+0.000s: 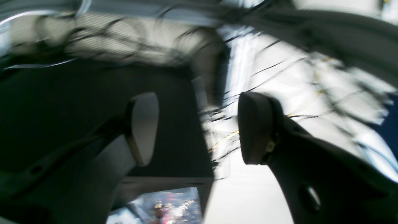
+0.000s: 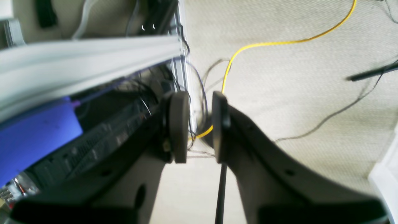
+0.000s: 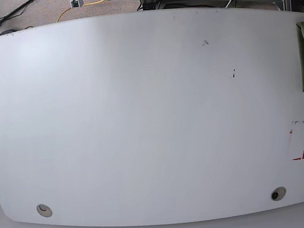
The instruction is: Fold the T-shirt properly
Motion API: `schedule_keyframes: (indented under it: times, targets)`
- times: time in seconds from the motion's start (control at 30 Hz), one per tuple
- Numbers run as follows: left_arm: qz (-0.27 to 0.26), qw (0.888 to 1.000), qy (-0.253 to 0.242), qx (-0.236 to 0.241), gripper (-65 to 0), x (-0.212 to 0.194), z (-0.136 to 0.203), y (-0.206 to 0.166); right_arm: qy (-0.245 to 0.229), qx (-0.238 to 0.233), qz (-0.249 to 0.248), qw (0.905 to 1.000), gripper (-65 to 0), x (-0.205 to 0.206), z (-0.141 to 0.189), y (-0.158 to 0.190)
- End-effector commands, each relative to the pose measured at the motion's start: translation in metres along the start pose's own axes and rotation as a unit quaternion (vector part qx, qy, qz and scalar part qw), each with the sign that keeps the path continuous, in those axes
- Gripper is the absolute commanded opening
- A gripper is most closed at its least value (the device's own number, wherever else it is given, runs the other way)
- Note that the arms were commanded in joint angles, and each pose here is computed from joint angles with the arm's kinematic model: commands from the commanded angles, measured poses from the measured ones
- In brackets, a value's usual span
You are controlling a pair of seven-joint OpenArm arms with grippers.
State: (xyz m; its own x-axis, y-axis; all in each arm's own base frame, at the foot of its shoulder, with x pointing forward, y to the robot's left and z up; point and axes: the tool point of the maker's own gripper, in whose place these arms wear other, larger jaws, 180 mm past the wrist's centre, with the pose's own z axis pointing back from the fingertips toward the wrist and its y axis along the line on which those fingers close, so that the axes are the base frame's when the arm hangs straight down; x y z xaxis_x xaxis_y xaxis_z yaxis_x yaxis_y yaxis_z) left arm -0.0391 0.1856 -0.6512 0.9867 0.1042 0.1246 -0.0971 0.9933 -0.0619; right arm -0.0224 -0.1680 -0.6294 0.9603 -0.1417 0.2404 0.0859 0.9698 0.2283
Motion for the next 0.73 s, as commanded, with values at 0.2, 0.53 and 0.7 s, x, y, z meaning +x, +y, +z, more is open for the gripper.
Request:
schedule_keyframes:
  times: [0.2,0.53,0.7]
  targets:
    - [-0.027,0.999,0.021,0.026,-28.3,0.016,-0.009,0.004,0.051,-0.05,0.046,0.9964,-52.0,-0.005,-0.015,-0.015]
    - [-0.027,0.999,0.021,0.028,-28.3,0.022,-0.011,0.004,0.055,-0.057,0.051,0.9956,-52.0,-0.002,-0.018,-0.017]
    - [-0.026,0.999,0.017,0.028,-28.3,0.025,-0.011,0.004,0.055,-0.046,0.048,0.9963,-52.0,-0.004,-0.02,-0.006]
